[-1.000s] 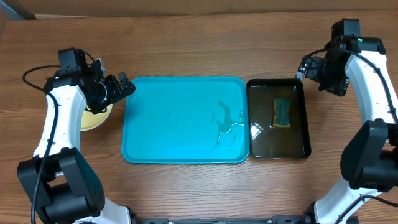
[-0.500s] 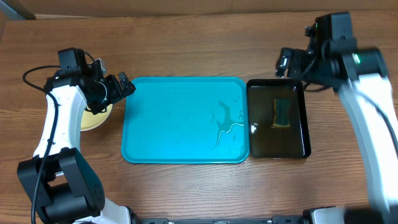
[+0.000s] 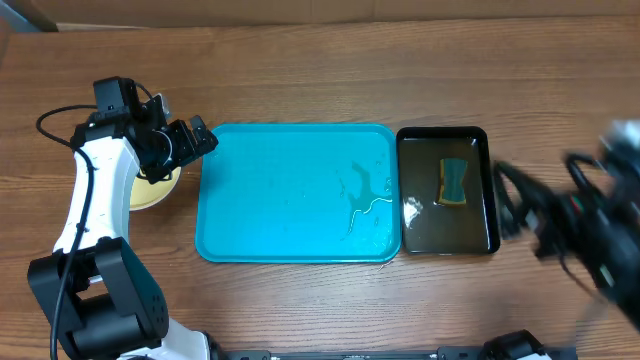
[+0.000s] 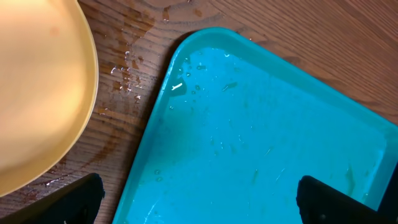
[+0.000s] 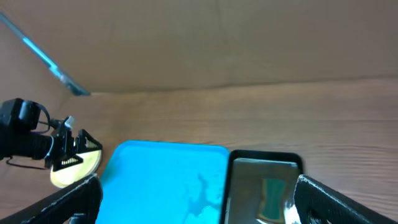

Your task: Clean dirty plates on tray and stack at the side

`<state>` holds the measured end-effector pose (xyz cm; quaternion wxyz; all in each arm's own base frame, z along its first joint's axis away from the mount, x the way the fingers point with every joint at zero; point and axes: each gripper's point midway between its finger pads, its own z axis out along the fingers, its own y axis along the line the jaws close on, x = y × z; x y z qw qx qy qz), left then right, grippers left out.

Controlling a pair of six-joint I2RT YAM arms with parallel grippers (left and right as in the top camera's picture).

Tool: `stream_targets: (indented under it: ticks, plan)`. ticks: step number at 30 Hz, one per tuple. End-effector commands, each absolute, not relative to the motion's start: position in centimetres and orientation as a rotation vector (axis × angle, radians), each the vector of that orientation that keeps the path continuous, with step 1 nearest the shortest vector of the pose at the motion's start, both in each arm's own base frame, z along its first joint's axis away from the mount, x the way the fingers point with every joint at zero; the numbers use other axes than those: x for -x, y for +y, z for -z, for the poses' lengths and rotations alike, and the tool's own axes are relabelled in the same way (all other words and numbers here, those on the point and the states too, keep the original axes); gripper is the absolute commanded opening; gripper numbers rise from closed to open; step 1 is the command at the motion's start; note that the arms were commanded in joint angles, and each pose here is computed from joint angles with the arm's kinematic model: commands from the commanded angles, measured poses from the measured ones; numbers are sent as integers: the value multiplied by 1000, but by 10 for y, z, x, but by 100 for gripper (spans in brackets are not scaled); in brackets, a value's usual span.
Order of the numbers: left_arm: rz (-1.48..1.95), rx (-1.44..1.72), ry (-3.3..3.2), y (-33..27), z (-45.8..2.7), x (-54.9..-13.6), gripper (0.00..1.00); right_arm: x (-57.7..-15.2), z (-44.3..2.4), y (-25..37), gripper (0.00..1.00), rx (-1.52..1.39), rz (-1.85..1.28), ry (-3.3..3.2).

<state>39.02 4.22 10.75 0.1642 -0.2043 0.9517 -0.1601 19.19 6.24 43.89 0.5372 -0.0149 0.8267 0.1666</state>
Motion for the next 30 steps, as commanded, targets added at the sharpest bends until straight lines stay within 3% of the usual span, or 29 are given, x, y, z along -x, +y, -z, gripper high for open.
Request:
stream_targets:
  ticks: [1, 17, 22, 30]
  plan:
    - [457, 535, 2698, 40, -116, -390, 100, -162, -453, 40, 100, 14, -327, 1875]
    - [457, 535, 2698, 40, -116, -390, 100, -88, -445, -8, 100, -182, -194, 1626]
    - [457, 535, 2698, 40, -116, -390, 100, -98, -426, -2, 100, -167, -220, 1523]
    - [457, 536, 2698, 40, -116, -390, 100, -156, -392, 10, 100, -127, -269, 1305]
